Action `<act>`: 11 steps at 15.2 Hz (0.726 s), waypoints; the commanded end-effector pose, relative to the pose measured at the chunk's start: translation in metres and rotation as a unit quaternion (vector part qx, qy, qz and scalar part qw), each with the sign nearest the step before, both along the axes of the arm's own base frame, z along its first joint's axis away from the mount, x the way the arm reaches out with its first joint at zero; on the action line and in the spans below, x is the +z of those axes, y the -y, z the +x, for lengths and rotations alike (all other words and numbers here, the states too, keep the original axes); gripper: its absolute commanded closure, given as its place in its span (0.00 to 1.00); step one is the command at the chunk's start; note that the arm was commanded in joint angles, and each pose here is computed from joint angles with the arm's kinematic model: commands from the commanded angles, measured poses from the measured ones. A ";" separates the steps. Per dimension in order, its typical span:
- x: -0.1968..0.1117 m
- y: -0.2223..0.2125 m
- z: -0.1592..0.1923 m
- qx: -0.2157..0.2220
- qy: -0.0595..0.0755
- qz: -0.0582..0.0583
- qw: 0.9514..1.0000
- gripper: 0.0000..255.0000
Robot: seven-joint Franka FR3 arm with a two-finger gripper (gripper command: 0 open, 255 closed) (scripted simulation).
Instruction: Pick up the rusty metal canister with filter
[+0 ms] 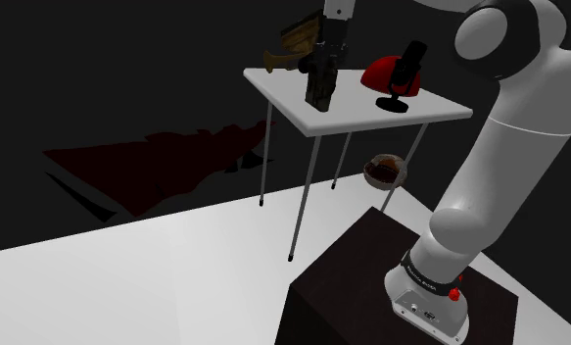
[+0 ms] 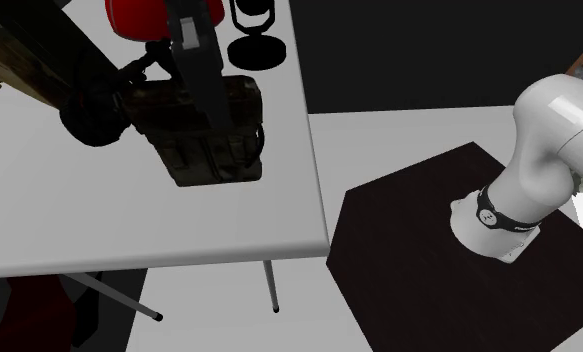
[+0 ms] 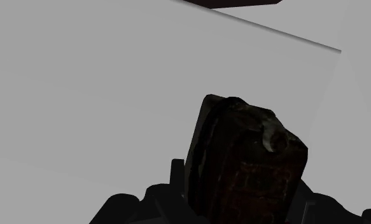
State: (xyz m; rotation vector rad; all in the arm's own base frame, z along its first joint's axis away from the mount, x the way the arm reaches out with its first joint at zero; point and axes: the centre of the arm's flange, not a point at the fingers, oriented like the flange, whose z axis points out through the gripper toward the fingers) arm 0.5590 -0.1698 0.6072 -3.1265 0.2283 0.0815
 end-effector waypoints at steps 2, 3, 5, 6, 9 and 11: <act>0.009 0.000 0.000 0.000 -0.001 0.000 1.000 1.00; 0.015 0.000 0.000 0.000 -0.001 0.000 1.000 1.00; 0.025 0.000 0.000 0.000 -0.001 0.000 1.000 1.00; 0.031 0.000 0.000 0.000 -0.001 0.000 1.000 1.00; 0.046 0.000 0.000 0.000 -0.001 0.000 1.000 1.00; 0.057 0.000 0.000 0.000 -0.001 0.000 1.000 1.00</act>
